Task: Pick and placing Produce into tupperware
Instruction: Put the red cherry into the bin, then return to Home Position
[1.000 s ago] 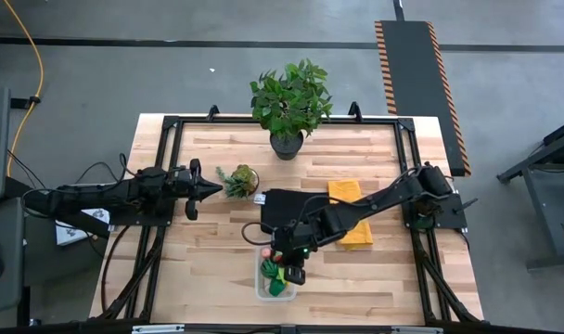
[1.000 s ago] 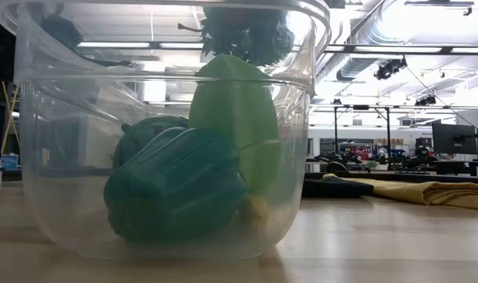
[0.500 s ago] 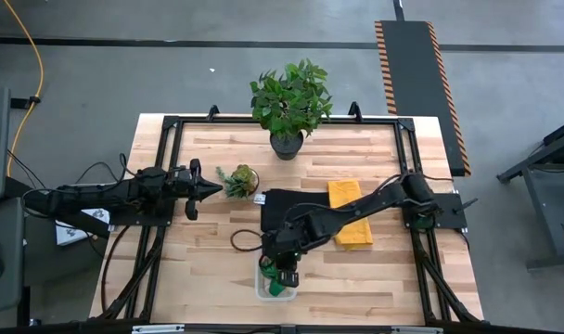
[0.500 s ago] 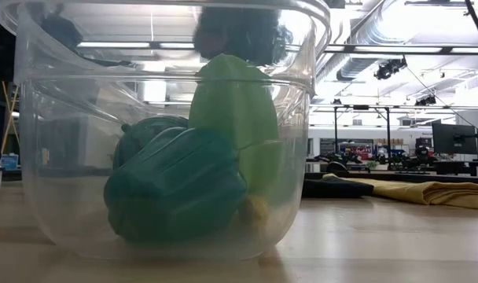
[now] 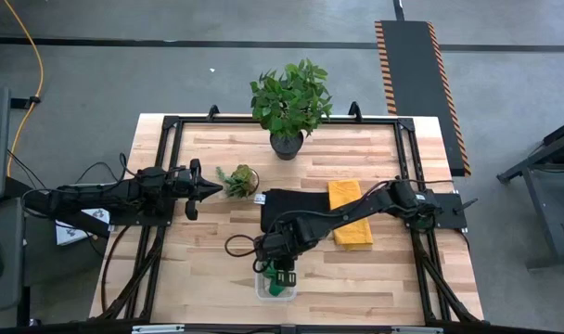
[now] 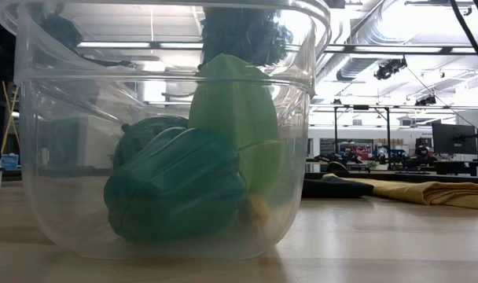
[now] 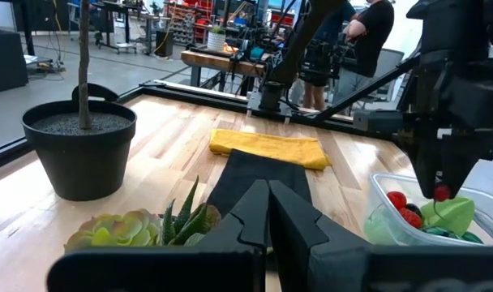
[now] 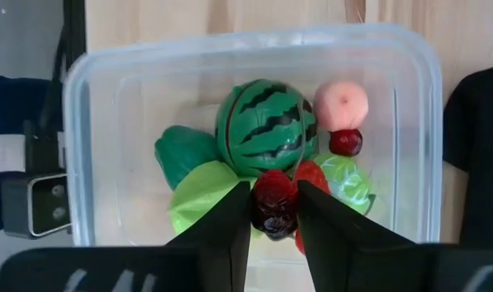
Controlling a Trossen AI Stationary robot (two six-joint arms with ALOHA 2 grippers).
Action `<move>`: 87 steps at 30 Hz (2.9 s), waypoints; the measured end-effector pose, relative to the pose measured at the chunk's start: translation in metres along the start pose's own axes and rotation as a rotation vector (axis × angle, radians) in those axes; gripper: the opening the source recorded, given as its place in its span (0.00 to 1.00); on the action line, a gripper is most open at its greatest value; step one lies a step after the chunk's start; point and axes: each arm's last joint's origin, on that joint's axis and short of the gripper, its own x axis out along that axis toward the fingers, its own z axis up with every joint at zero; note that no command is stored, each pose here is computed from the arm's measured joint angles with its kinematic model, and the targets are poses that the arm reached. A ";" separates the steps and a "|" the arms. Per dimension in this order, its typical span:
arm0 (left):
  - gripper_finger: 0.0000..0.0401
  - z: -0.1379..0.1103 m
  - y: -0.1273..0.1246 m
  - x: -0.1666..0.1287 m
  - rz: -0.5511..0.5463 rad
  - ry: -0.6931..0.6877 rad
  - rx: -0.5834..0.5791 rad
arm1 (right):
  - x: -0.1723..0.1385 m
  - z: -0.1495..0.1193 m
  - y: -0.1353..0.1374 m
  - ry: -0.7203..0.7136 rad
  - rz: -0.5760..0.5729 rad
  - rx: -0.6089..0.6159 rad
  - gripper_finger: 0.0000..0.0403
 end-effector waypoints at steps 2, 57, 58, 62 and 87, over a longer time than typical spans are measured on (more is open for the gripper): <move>0.01 0.000 0.000 0.000 0.000 0.000 0.000 | 0.000 0.000 0.000 0.005 -0.002 0.000 0.23; 0.01 0.000 0.000 0.000 0.000 0.000 0.000 | -0.203 -0.119 -0.037 -0.817 -0.076 -0.114 0.38; 0.01 0.000 0.000 0.000 0.000 0.000 0.000 | -0.203 -0.128 -0.041 -0.838 -0.069 -0.101 0.38; 0.01 0.000 0.000 0.000 0.000 0.000 0.000 | -0.205 -0.162 -0.058 -0.945 -0.050 -0.070 0.38; 0.01 0.000 0.000 0.000 0.000 0.000 0.000 | -0.125 -0.292 -0.145 -1.284 -0.003 0.115 0.38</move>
